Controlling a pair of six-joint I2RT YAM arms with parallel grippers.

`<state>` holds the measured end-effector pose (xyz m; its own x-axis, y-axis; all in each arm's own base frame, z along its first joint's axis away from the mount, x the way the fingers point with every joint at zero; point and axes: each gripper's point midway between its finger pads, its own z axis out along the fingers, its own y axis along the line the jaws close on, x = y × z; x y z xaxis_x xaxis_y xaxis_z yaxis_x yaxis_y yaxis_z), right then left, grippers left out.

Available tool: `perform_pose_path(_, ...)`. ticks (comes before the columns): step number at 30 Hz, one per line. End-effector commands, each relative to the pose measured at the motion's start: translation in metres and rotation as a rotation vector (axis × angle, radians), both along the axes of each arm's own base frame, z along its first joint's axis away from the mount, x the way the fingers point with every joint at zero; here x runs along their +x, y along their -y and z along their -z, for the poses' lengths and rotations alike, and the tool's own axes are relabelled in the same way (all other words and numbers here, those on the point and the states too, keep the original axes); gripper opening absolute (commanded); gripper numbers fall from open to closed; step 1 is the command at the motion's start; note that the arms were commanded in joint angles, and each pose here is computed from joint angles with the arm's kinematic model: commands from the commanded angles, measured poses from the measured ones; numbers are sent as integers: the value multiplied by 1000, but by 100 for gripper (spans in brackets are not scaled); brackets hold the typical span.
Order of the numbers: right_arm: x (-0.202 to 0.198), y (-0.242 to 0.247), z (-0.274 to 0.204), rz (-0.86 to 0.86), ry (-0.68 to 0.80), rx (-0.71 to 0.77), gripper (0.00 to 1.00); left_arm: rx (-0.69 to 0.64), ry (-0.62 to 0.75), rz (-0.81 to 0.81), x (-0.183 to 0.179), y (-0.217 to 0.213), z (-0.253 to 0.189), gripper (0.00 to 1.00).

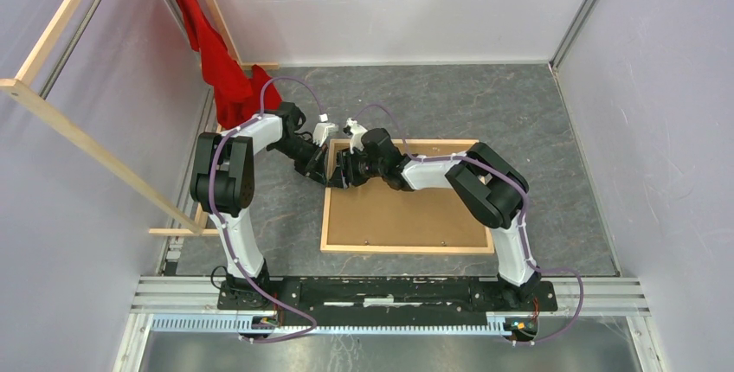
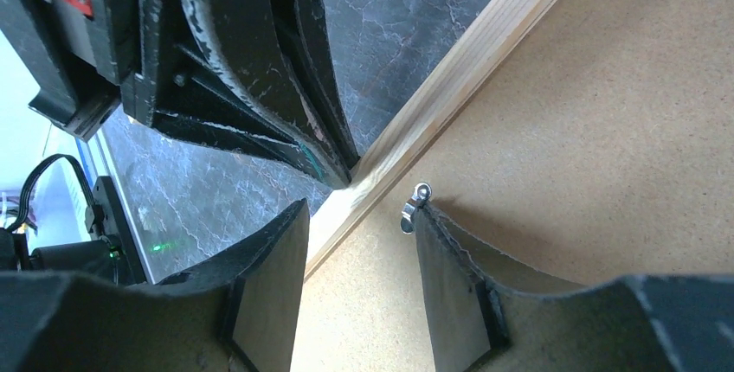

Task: Put the photo into the frame
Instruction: Install the photo frame at the center of the board.

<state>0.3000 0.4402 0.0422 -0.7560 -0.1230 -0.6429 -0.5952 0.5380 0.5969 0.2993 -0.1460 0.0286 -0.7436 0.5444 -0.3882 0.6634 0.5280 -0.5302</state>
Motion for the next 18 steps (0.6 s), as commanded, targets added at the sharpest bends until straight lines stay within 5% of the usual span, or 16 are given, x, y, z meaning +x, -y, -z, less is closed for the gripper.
perform_pose_path(1,-1,-15,3,-18,-6,29,54,35,34,9,7,-1,14,11)
perform_pose_path(18,-13,-7,4,19,-25,61,53,37,35,19,8,-2,11,11)
